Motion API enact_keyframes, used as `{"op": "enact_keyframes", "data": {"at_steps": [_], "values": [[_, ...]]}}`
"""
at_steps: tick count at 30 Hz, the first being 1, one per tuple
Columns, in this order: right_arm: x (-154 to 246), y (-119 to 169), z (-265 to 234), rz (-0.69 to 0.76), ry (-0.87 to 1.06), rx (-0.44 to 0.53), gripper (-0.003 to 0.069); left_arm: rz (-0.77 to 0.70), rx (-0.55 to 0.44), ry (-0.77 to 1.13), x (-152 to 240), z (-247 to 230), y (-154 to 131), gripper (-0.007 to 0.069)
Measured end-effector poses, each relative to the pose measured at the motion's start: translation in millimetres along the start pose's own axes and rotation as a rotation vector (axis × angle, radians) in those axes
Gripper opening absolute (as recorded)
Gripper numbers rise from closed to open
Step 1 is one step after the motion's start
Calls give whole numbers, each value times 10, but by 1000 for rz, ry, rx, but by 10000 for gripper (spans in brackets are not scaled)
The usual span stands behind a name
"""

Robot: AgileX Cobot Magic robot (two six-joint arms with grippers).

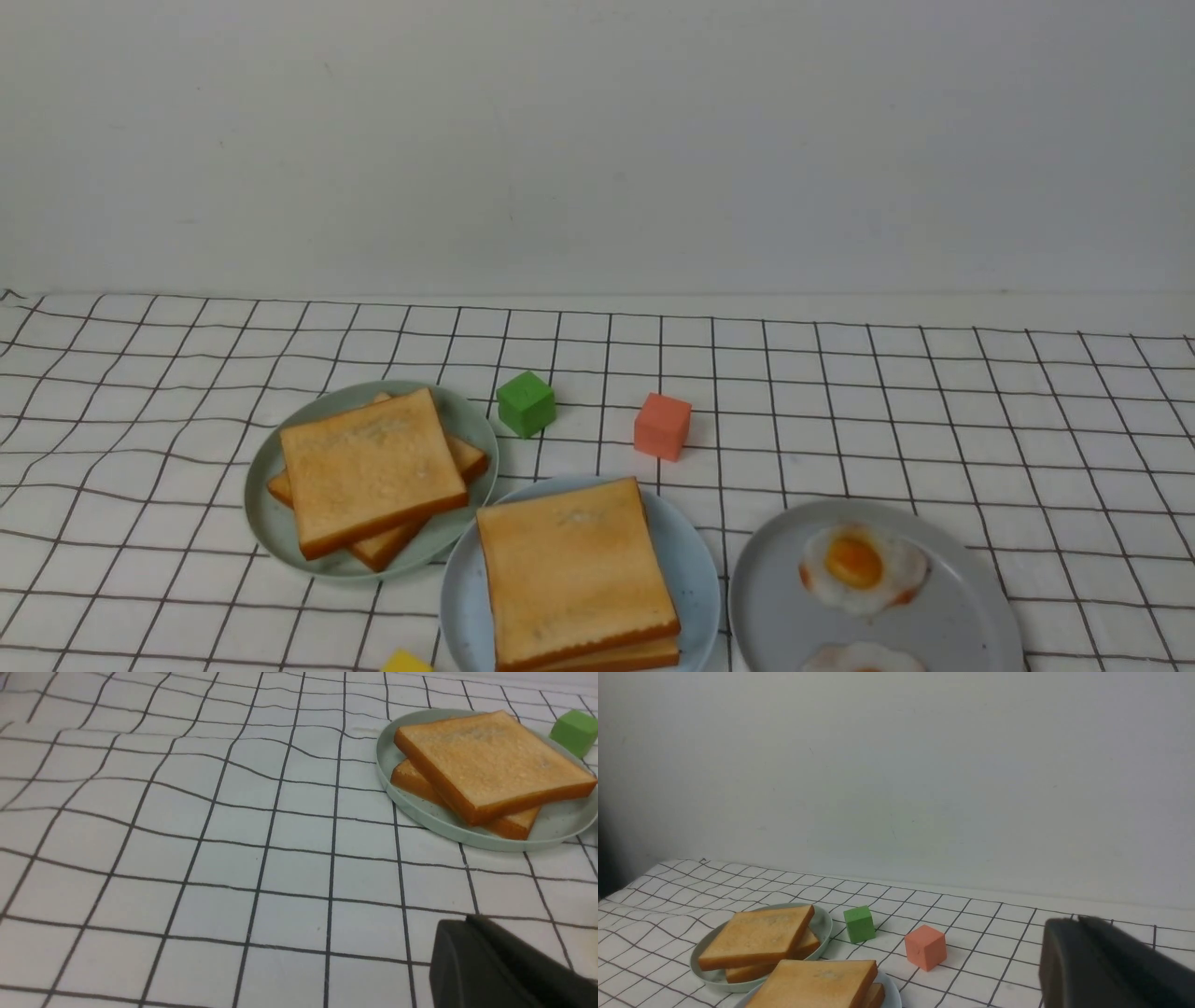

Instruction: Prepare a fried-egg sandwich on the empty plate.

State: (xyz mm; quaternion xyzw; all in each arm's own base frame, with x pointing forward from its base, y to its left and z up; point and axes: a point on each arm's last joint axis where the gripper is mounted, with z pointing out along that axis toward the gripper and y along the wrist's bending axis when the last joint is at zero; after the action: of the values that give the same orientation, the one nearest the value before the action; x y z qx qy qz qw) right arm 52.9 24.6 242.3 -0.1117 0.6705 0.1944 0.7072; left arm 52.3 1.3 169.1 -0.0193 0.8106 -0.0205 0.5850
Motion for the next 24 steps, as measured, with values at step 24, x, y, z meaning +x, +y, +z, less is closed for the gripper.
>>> {"op": "enact_keyframes", "data": {"at_steps": [24], "values": [[0,0,0,0,0,0,73,74,6,1,1,0,-5,29]]}}
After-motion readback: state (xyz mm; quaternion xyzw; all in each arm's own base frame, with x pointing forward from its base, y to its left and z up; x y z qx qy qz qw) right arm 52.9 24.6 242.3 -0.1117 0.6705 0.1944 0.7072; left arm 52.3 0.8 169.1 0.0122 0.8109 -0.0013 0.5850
